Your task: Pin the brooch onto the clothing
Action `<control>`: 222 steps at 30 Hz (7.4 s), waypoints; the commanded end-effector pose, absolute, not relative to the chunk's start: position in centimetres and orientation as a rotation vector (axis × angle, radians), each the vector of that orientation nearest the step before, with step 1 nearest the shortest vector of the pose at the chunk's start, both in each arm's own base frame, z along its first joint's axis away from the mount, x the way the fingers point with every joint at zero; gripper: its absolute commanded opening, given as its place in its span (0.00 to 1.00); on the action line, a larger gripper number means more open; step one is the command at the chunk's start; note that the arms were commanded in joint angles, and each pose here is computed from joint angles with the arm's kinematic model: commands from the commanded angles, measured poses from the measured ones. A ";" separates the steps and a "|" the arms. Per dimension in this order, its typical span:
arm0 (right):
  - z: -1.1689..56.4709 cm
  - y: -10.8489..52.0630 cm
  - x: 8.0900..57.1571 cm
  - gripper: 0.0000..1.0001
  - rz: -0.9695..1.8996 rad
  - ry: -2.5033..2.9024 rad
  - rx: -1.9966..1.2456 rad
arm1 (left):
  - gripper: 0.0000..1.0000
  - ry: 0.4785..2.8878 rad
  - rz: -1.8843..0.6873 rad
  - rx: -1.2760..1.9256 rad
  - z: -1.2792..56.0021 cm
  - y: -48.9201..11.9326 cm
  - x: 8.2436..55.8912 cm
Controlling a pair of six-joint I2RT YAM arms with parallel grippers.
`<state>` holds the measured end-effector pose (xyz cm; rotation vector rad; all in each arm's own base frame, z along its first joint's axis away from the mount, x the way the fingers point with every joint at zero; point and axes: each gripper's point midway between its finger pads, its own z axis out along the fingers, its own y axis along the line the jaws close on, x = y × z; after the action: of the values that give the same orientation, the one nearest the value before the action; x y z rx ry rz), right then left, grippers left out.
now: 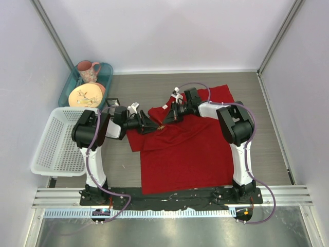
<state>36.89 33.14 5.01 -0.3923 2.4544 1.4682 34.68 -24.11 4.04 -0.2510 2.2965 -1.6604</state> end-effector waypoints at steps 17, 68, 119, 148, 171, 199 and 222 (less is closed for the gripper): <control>9.4 33.8 38.0 0.01 1.476 2.311 -0.439 | 0.32 2.161 -1.799 -0.301 6.2 -25.3 35.8; 8.7 34.5 36.1 0.28 1.466 2.322 -0.756 | 0.03 1.906 -1.780 0.173 9.6 -25.9 35.3; 7.1 35.7 39.3 0.27 1.153 2.354 -0.737 | 0.02 1.866 -1.797 0.215 10.9 -26.1 34.7; 8.2 35.2 39.6 0.18 1.124 2.294 -0.707 | 0.02 1.866 -1.800 0.188 10.6 -26.0 34.6; 8.3 34.5 39.7 0.26 1.031 2.221 -0.801 | 0.02 1.879 -1.807 0.139 10.2 -26.0 35.0; 11.4 34.0 40.5 0.26 1.184 2.121 -0.622 | 0.02 1.918 -1.788 0.051 9.0 -25.2 35.9; 13.4 33.8 40.5 0.50 1.200 2.079 -0.665 | 0.02 1.924 -1.740 0.049 8.9 -24.6 36.4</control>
<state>38.91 33.77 7.98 -0.6306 2.2277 1.2188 35.90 -24.84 7.19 -0.0829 2.0075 -1.7762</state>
